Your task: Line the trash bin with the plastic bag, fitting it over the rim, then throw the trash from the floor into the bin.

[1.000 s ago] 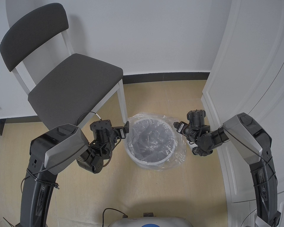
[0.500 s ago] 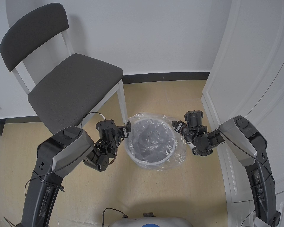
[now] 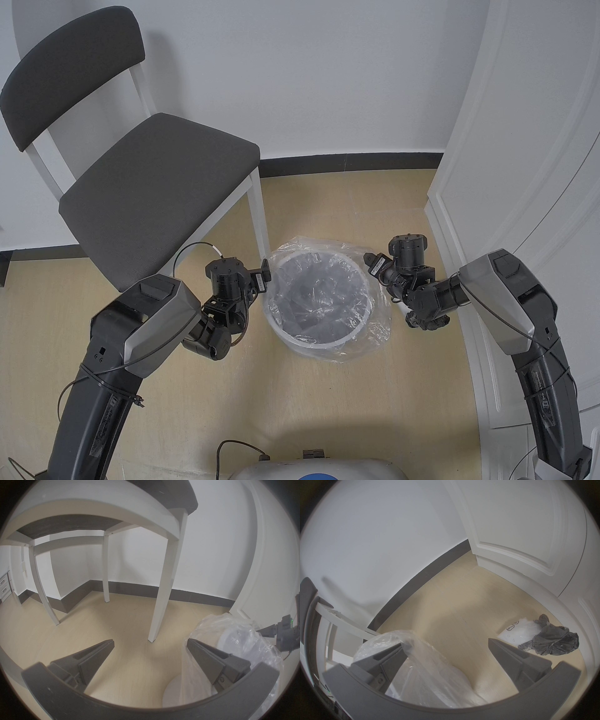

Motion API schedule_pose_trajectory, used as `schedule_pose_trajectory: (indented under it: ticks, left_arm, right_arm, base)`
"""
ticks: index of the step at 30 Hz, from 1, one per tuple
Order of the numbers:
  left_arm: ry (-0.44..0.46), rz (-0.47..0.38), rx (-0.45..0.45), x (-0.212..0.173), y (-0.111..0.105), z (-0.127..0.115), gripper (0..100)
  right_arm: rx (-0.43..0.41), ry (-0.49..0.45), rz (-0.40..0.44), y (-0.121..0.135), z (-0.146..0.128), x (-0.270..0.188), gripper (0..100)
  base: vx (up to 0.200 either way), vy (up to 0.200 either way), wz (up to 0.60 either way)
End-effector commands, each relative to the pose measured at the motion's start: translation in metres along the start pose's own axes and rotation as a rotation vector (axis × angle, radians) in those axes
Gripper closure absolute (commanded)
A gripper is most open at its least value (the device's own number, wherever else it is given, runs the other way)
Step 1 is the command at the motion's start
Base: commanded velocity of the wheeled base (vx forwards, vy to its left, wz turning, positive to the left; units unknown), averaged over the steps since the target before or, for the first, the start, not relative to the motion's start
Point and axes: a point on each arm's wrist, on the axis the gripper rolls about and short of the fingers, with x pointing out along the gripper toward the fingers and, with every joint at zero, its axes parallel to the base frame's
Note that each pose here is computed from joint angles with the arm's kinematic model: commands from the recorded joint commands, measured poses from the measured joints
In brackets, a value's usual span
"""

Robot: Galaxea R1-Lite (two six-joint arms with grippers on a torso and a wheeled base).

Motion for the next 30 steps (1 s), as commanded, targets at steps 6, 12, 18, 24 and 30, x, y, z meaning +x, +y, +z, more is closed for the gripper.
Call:
schedule_pose_trajectory:
  ticks: [6, 12, 18, 24, 30]
  left_arm:
    - [0.019, 0.011, 0.001, 0.003, 0.003, -0.007, 0]
    - [0.005, 0.018, -0.005, 0.006, 0.006, -0.003, 0]
    - [0.009, 0.038, -0.002, 0.009, 0.006, -0.004, 0]
    - [0.051, 0.051, 0.014, 0.007, 0.008, -0.01, 0]
    - [0.109, 0.067, 0.039, 0.001, 0.012, -0.018, 0]
  right_arm:
    - [0.02, -0.019, -0.008, -0.005, -0.009, 0.014, 0]
    - [0.027, -0.055, -0.019, -0.007, -0.009, 0.023, 0]
    - [0.03, -0.058, -0.021, -0.009, -0.016, 0.029, 0]
    - [0.011, -0.01, -0.058, -0.012, -0.022, 0.029, 0]
    - [-0.001, 0.02, -0.081, -0.012, -0.025, 0.029, 0]
  base:
    - [0.0, 0.0, 0.0]
    - [0.0, 0.0, 0.0]
    - [0.0, 0.0, 0.0]
    - [0.0, 0.0, 0.0]
    - [0.0, 0.0, 0.0]
